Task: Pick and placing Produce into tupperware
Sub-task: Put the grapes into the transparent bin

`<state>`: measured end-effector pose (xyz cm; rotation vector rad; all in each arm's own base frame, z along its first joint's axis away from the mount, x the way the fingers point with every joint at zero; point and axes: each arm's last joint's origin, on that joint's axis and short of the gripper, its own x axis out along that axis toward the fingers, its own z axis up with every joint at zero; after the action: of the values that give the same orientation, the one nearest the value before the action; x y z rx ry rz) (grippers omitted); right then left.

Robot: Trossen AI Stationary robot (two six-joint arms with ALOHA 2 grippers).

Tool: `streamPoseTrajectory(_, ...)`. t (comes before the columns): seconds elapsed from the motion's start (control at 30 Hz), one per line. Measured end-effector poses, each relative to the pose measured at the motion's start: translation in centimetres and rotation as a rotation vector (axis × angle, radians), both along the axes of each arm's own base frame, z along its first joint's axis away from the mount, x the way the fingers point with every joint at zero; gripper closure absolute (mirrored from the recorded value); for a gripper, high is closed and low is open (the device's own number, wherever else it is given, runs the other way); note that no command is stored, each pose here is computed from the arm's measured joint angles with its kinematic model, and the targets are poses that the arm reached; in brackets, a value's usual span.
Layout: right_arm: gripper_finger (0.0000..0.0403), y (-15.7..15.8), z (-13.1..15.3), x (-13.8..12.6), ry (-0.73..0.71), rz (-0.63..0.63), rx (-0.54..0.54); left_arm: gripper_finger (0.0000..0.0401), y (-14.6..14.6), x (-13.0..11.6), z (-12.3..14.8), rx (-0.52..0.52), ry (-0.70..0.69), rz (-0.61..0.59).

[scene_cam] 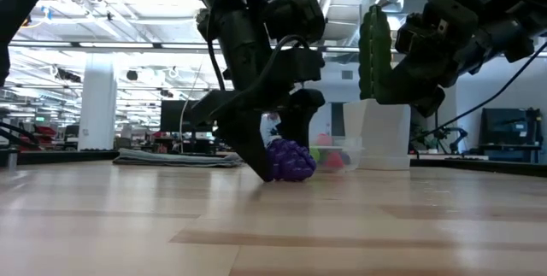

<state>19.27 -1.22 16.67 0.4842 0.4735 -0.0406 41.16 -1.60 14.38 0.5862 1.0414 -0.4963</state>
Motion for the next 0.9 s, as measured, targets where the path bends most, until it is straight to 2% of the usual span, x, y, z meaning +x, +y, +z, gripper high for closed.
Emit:
streamPoseTrajectory(0.2,0.022,0.0,-0.04,-0.02,0.003,-0.001,0.0,0.0091,0.01,0.07,0.04,-0.004,-0.003,0.002)
streamPoseTrajectory(0.6,0.022,-0.02,-0.05,-0.03,0.005,-0.002,-0.001,0.0199,0.04,-0.02,0.06,-0.011,0.008,0.005)
streamPoseTrajectory(0.73,0.022,-0.02,-0.05,-0.03,0.005,-0.002,-0.001,0.0206,0.04,0.03,0.1,-0.019,0.004,0.028)
streamPoseTrajectory(0.9,0.022,-0.02,-0.05,-0.03,0.005,-0.002,-0.001,0.0193,0.26,0.21,0.7,-0.023,-0.013,0.087)
